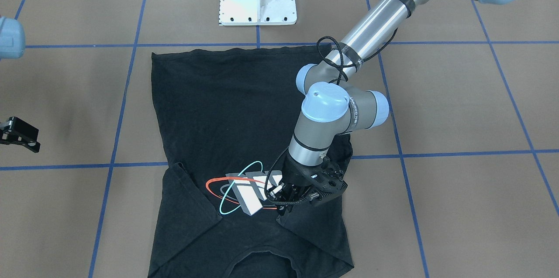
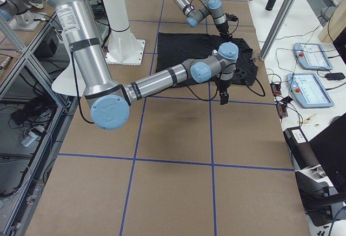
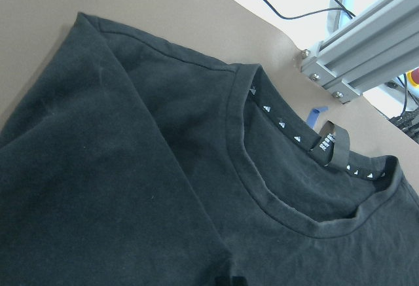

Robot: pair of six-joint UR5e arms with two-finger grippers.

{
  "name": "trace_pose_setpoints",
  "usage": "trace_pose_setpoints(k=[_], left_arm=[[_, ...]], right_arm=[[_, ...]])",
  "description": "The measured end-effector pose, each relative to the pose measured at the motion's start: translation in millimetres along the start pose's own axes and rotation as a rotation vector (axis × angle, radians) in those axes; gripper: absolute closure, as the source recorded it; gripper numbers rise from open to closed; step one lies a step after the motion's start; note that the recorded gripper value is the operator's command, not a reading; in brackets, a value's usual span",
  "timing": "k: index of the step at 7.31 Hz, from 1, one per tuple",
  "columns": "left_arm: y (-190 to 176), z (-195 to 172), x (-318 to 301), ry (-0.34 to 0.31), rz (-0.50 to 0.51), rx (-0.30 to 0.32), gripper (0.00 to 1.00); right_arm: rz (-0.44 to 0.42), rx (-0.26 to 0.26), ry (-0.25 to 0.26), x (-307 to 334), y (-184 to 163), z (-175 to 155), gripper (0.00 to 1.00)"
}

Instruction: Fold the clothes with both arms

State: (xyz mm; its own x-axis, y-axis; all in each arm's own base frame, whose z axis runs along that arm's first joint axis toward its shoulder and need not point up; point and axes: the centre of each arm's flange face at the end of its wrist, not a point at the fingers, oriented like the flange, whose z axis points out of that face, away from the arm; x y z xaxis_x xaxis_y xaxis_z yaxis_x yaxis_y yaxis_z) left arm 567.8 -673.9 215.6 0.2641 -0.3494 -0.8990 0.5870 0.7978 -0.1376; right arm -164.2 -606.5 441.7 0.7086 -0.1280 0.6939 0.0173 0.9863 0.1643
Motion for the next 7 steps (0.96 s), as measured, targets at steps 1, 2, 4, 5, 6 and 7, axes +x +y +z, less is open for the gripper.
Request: trace_pose_setpoints(k=[1, 2, 4, 5, 6, 7], left_arm=[[5.4, -5.9, 6.1, 0.015, 0.040, -0.013, 0.00], [12.5, -16.2, 12.0, 0.033, 0.106, -0.039, 0.00], [26.2, -51.9, -1.6, 0.043, 0.213, -0.128, 0.00], [31.0, -77.3, -21.1, 0.047, 0.247, -0.163, 0.00], [34.9, -104.6, -49.4, 0.052, 0.278, -0.182, 0.00], [39.2, -136.1, -86.7, 0.061, 0.305, -0.196, 0.00]], right_arm=[[0.013, 0.002, -0.004, -1.6, 0.5, -1.8, 0.00], [0.037, 0.007, -0.013, -4.9, 2.6, -6.1, 0.00], [0.090, 0.021, -0.040, -13.2, 20.6, -21.4, 0.00], [0.123, 0.021, -0.053, -17.5, 40.2, -26.7, 0.00], [0.153, 0.016, -0.064, -25.8, 64.4, -29.9, 0.00], [0.187, 0.008, -0.074, -41.1, 91.0, -32.0, 0.00]])
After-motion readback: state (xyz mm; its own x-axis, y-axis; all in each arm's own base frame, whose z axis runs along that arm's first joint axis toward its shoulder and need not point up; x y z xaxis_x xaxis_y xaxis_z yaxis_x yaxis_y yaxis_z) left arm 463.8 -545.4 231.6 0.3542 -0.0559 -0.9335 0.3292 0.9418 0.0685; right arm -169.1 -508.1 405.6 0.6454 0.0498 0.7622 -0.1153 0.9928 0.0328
